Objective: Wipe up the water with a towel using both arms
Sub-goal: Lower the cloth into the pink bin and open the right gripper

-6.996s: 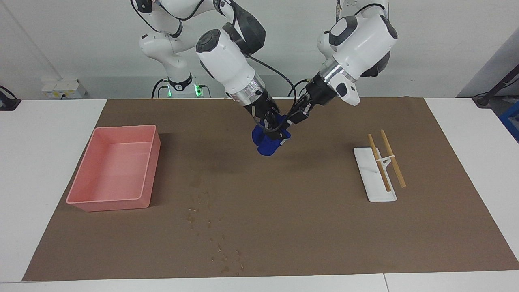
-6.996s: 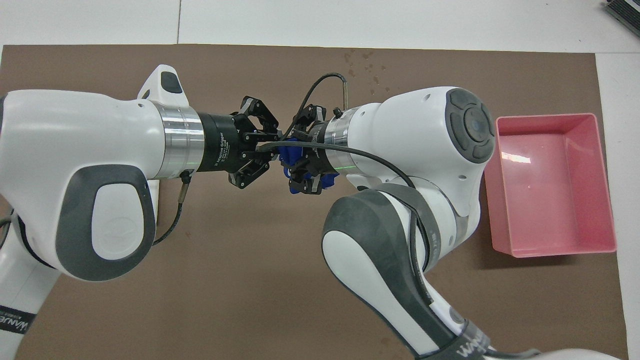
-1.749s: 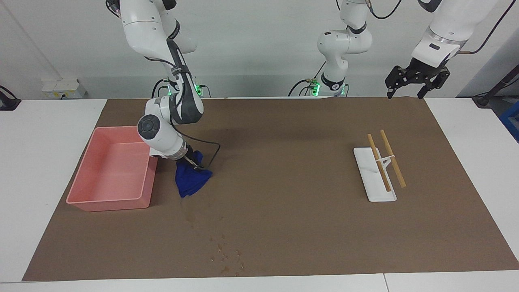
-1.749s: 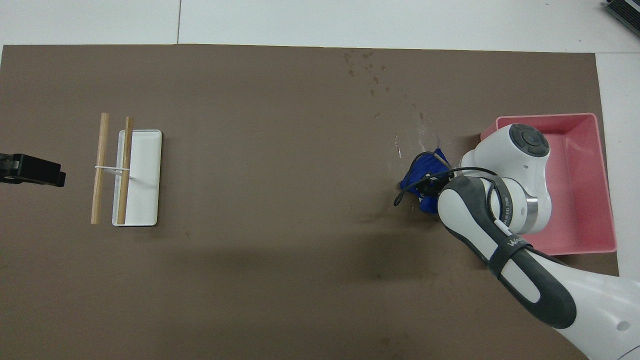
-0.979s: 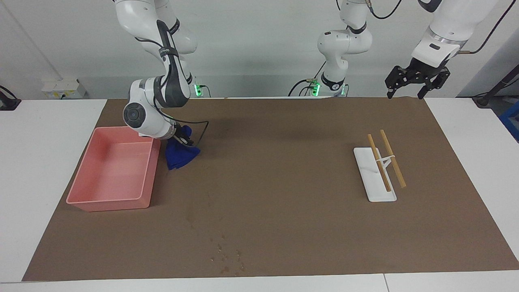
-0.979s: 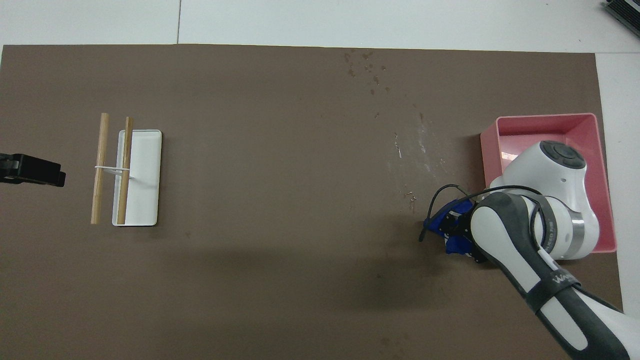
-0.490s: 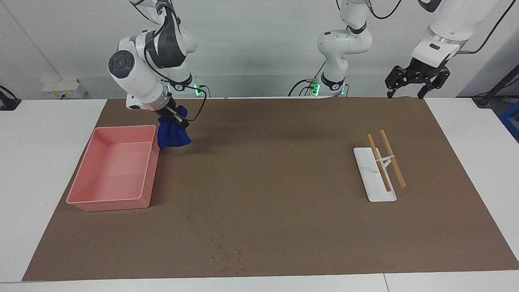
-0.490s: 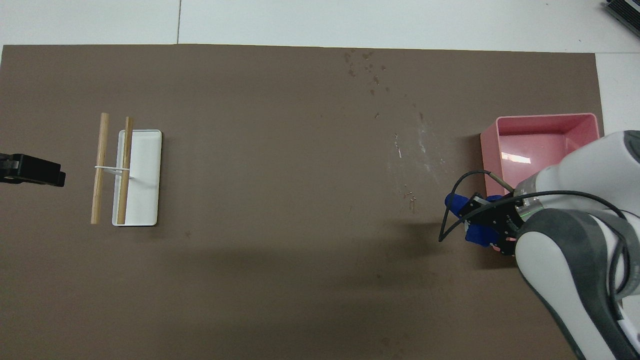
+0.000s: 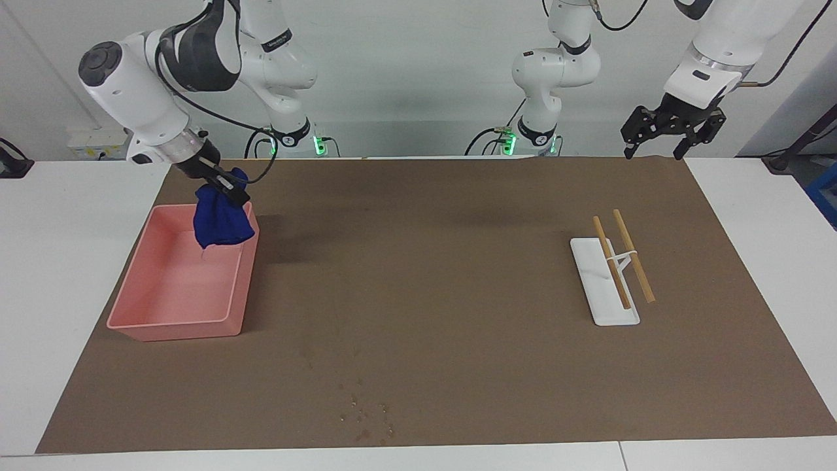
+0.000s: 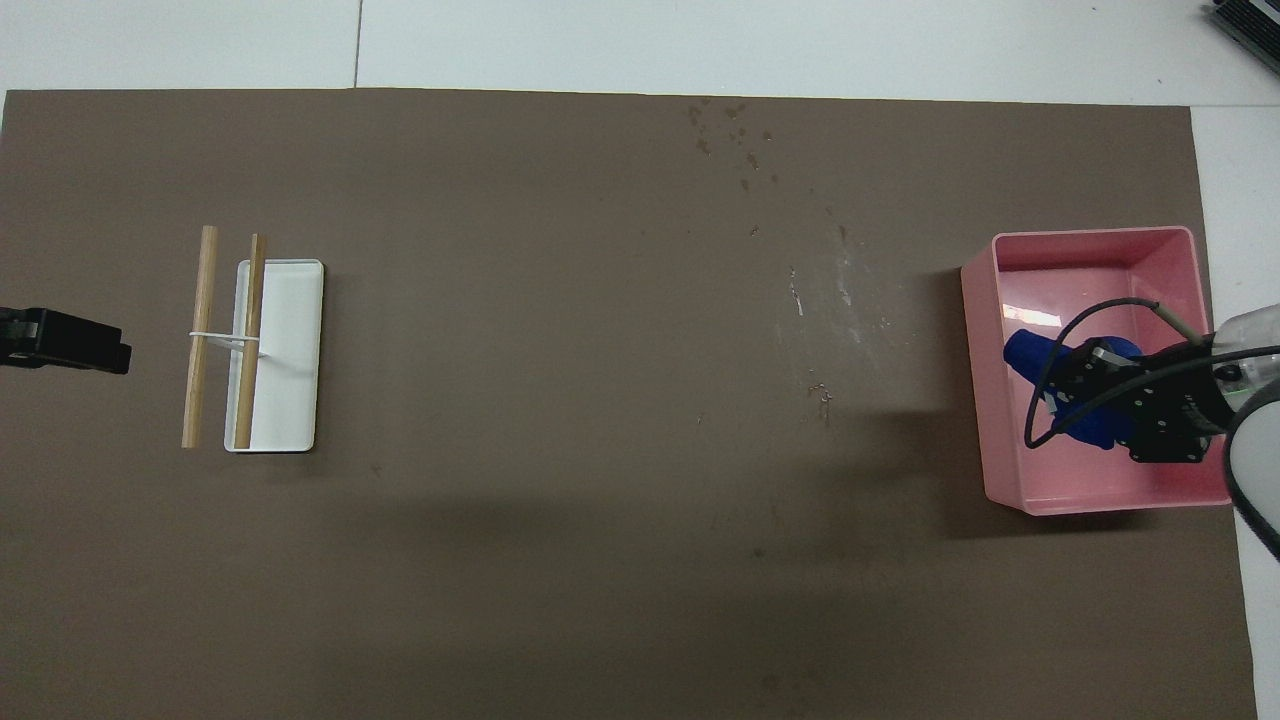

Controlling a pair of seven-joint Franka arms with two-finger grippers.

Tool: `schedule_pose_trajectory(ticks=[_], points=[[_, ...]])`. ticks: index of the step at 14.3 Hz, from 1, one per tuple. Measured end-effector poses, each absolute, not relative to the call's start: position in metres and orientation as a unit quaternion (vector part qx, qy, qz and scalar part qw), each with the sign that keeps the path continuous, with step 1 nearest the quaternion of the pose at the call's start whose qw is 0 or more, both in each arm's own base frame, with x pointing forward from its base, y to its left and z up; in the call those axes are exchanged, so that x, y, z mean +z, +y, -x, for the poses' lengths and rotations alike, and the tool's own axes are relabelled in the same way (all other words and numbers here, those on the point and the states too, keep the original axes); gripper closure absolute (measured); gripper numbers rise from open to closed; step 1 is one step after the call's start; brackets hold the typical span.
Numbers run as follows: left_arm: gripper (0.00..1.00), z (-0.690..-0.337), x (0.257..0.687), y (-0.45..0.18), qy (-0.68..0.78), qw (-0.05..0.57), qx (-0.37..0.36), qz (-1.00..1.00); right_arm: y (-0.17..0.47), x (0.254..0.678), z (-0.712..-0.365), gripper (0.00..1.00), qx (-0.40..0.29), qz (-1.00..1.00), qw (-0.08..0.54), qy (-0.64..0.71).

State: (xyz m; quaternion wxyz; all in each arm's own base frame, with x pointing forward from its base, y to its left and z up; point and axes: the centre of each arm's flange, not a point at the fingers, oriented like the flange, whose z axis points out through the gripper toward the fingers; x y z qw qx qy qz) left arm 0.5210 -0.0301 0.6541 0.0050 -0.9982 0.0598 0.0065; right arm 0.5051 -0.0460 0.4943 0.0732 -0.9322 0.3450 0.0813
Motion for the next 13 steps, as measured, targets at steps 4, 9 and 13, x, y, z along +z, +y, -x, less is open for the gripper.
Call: schedule_pose_trajectory(ticks=[4, 9, 13], points=[[0.0, -0.521, 0.654, -0.03, 0.06, 0.005, 0.007, 0.998, -0.092, 0.452, -0.488, 0.85, 0.1, 0.941, 0.079, 0.314], [0.0, -0.521, 0.654, -0.03, 0.06, 0.005, 0.007, 0.998, -0.145, 0.381, -0.471, 0.85, 0.088, 0.944, 0.087, 0.307], [0.0, -0.521, 0.654, -0.03, 0.06, 0.005, 0.007, 0.998, -0.144, 0.366, -0.475, 0.79, 0.092, 0.944, 0.088, 0.305]])
